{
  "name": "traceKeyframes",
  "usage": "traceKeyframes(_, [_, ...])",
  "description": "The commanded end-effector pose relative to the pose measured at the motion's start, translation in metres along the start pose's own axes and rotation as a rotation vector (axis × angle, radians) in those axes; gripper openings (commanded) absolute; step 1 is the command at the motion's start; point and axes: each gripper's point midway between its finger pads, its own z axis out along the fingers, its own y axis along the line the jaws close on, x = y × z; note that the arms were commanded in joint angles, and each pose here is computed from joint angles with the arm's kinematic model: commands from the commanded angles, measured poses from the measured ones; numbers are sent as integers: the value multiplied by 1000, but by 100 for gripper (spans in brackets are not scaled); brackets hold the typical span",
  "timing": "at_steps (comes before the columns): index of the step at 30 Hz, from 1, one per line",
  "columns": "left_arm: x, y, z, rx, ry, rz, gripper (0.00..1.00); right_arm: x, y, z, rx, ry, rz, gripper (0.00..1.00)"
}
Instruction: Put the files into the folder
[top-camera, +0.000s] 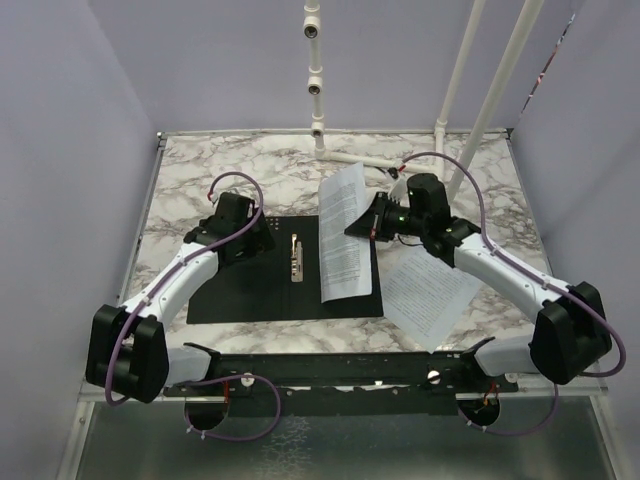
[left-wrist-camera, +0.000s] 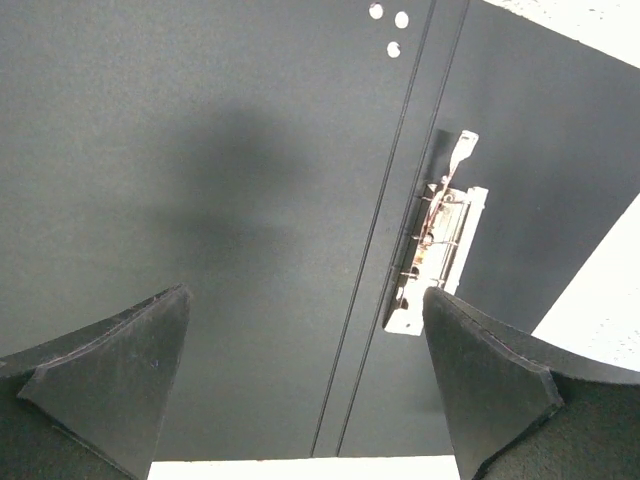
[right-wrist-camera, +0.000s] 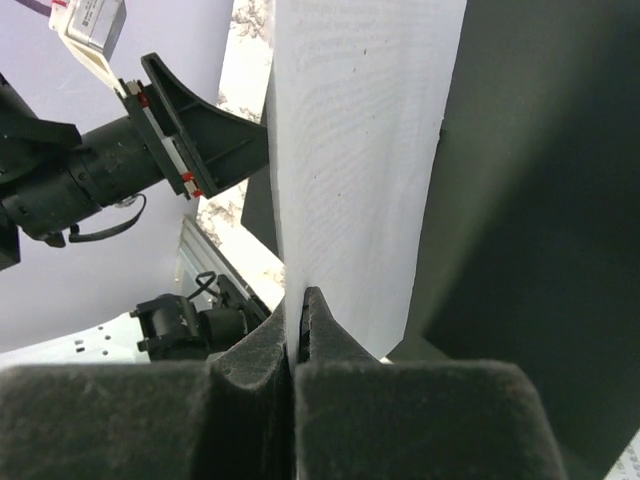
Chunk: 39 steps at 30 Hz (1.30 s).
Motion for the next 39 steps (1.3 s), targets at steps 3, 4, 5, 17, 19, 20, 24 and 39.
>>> traceKeyframes(3, [8, 2, 19, -17, 13, -48, 99, 6, -4, 18, -125, 57, 130, 0])
traceKeyframes(4, [10, 3, 22, -21, 21, -50, 99, 7, -6, 20, -131, 64, 142, 0])
traceKeyframes(5, [12, 3, 24, -24, 24, -52, 99, 7, -8, 22, -133, 66, 154, 0])
traceKeyframes(17, [26, 8, 36, -27, 64, -60, 99, 21, -45, 37, -126, 105, 252, 0])
traceKeyframes(19, [27, 8, 36, -27, 67, -60, 99, 25, -50, 39, -125, 113, 256, 1])
traceKeyframes(20, [27, 8, 36, -26, 66, -59, 99, 26, -52, 40, -122, 113, 257, 1])
traceKeyframes(24, [27, 8, 36, -25, 64, -59, 99, 31, -59, 42, -115, 123, 260, 0])
traceKeyframes(39, [29, 8, 35, -16, 59, -60, 99, 44, -76, 49, -103, 149, 217, 0])
